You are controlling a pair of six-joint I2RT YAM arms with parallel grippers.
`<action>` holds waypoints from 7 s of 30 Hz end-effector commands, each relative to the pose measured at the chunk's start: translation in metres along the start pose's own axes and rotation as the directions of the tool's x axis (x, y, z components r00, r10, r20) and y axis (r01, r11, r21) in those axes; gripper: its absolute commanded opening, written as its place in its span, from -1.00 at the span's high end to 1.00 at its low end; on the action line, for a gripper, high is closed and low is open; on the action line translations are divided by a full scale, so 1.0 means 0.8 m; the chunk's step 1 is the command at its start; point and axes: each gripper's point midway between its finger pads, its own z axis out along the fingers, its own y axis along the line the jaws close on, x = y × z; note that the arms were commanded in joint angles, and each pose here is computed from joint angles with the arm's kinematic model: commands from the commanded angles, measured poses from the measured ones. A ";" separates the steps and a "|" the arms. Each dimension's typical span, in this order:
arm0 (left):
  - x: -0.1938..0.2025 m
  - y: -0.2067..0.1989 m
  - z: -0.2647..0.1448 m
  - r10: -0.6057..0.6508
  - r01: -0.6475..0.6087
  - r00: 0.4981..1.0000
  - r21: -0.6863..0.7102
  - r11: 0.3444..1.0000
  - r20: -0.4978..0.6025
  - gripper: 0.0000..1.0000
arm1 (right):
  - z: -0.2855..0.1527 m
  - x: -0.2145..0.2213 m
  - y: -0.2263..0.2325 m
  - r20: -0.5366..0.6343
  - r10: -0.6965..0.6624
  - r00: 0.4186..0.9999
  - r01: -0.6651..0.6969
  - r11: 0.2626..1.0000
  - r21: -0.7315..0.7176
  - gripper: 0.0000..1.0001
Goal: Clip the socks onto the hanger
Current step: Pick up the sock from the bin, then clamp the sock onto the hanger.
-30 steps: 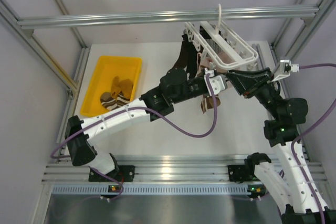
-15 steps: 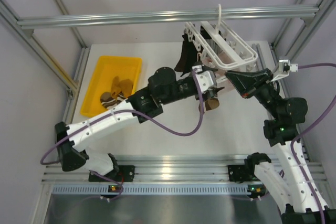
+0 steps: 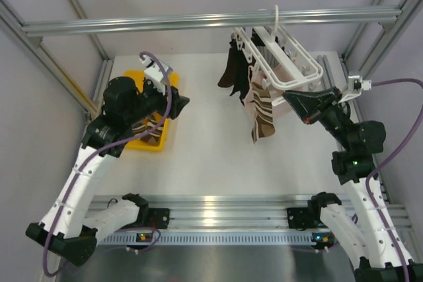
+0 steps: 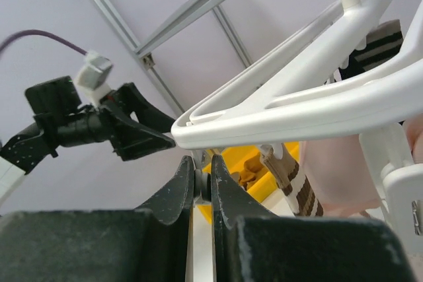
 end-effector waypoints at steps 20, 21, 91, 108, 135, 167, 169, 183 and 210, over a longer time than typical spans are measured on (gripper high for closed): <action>0.303 0.211 -0.057 -0.381 0.246 0.689 -0.295 0.923 -0.617 -0.04 | -0.004 0.007 0.011 -0.062 -0.109 0.992 0.107 0.994 -0.033 1.00; 0.302 0.229 -0.051 -0.385 0.205 0.719 -0.353 0.913 -0.579 -0.04 | -0.003 0.006 0.010 -0.061 -0.114 0.992 0.112 0.993 -0.032 1.00; 0.311 0.260 -0.016 -0.149 0.139 0.695 -0.072 0.988 -0.704 1.00 | 0.007 0.014 -0.009 -0.105 -0.130 0.986 0.130 0.991 -0.010 1.00; 0.392 0.285 -0.081 -0.014 0.025 0.547 0.000 1.000 -0.837 0.36 | 0.007 0.017 -0.011 -0.116 -0.132 0.984 0.132 0.991 -0.009 1.00; 0.412 0.256 0.020 0.118 -0.011 0.685 0.152 0.988 -0.719 -0.20 | 0.016 0.015 -0.020 -0.136 -0.121 0.983 0.123 0.992 0.008 1.00; 0.116 0.115 -0.051 0.223 -0.193 0.966 0.208 0.959 -0.130 1.00 | 0.025 -0.010 -0.002 -0.065 -0.130 0.989 0.128 0.991 -0.027 1.00; 0.075 0.102 -0.053 0.251 -0.244 0.968 0.201 0.949 -0.013 1.00 | 0.026 -0.010 -0.003 -0.062 -0.118 0.991 0.117 0.993 -0.026 1.00; -0.044 -0.100 0.018 0.258 -0.351 0.921 0.332 0.876 0.292 1.00 | 0.032 -0.013 -0.001 -0.049 -0.028 0.998 0.027 0.999 -0.030 1.00; -0.044 -0.205 0.095 0.036 -0.181 0.965 0.563 0.807 0.258 1.00 | 0.021 0.007 0.018 -0.110 -0.042 0.993 0.028 0.992 -0.127 1.00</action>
